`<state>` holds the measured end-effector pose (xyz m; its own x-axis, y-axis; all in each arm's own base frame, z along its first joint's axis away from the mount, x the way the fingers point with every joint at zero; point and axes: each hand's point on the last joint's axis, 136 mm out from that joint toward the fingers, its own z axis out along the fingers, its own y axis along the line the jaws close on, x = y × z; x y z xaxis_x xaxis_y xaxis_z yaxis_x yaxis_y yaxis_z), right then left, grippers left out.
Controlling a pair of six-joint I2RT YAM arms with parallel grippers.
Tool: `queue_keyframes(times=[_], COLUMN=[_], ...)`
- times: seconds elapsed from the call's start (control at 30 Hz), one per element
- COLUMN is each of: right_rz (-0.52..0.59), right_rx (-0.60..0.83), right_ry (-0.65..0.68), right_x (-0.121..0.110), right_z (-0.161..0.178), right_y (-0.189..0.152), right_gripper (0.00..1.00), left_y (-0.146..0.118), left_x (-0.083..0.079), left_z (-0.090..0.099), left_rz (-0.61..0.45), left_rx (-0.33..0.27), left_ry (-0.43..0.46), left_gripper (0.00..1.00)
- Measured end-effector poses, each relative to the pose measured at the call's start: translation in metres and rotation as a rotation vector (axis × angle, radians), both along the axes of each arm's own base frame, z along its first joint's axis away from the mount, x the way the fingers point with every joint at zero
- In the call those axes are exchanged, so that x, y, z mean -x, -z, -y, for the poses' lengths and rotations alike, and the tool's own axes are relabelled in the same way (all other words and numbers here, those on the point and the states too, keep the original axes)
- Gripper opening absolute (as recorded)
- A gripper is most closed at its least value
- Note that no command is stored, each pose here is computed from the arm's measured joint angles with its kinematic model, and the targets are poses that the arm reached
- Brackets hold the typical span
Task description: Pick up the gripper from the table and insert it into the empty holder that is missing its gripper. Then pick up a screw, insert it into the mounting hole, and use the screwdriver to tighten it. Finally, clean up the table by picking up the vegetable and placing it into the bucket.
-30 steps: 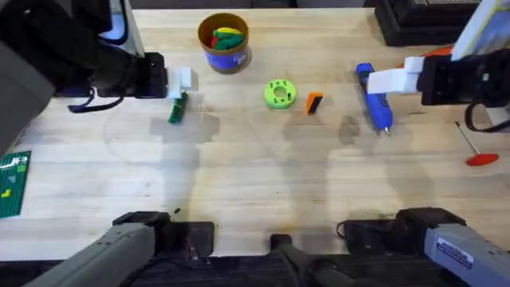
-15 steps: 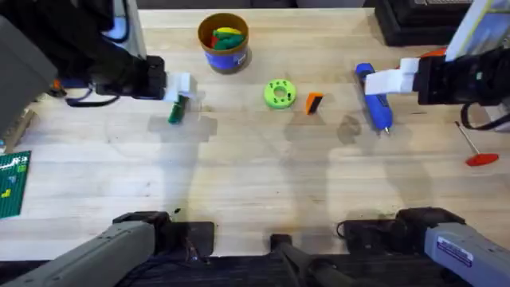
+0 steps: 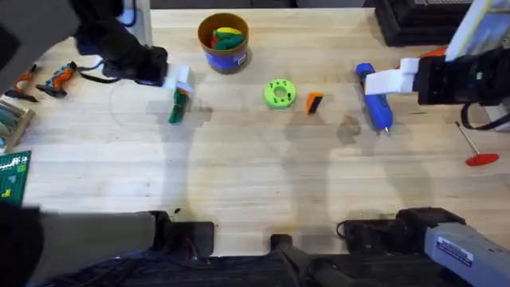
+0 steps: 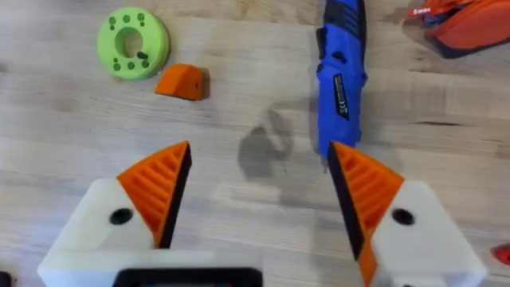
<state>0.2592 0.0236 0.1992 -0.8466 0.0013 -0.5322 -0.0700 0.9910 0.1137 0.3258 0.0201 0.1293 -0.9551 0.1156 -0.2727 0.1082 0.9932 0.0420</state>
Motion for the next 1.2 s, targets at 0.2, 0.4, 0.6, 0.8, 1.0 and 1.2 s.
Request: queue_keyframes(times=[0.2, 0.4, 0.6, 0.8, 1.0, 1.2], right_rz=[-0.001, -0.004, -0.004, -0.004, -0.004, -0.005], right_rx=[0.000, 0.000, 0.000, 0.000, 0.000, 0.000], right_ry=[0.000, 0.000, 0.000, 0.000, 0.000, 0.000], right_x=[0.000, 0.001, 0.001, 0.001, 0.001, 0.001], right_z=[0.000, 0.000, 0.000, 0.000, 0.000, 0.000], right_y=[0.000, 0.000, 0.001, 0.000, 0.001, 0.001], right_gripper=[0.991, 0.991, 0.990, 0.990, 0.991, 0.991], left_y=[0.066, 0.095, 0.097, 0.097, 0.097, 0.097], left_x=[-0.018, -0.018, -0.017, -0.017, -0.017, -0.017], left_z=[-0.005, -0.005, -0.005, -0.004, -0.004, -0.004], left_rz=[-0.130, -0.196, -0.204, -0.206, -0.205, -0.205], left_rx=[0.031, 0.039, 0.040, 0.046, 0.046, 0.048], left_ry=[-0.012, -0.014, -0.011, -0.008, -0.003, -0.003], left_gripper=[0.985, 0.986, 0.858, 0.280, 0.004, 0.003])
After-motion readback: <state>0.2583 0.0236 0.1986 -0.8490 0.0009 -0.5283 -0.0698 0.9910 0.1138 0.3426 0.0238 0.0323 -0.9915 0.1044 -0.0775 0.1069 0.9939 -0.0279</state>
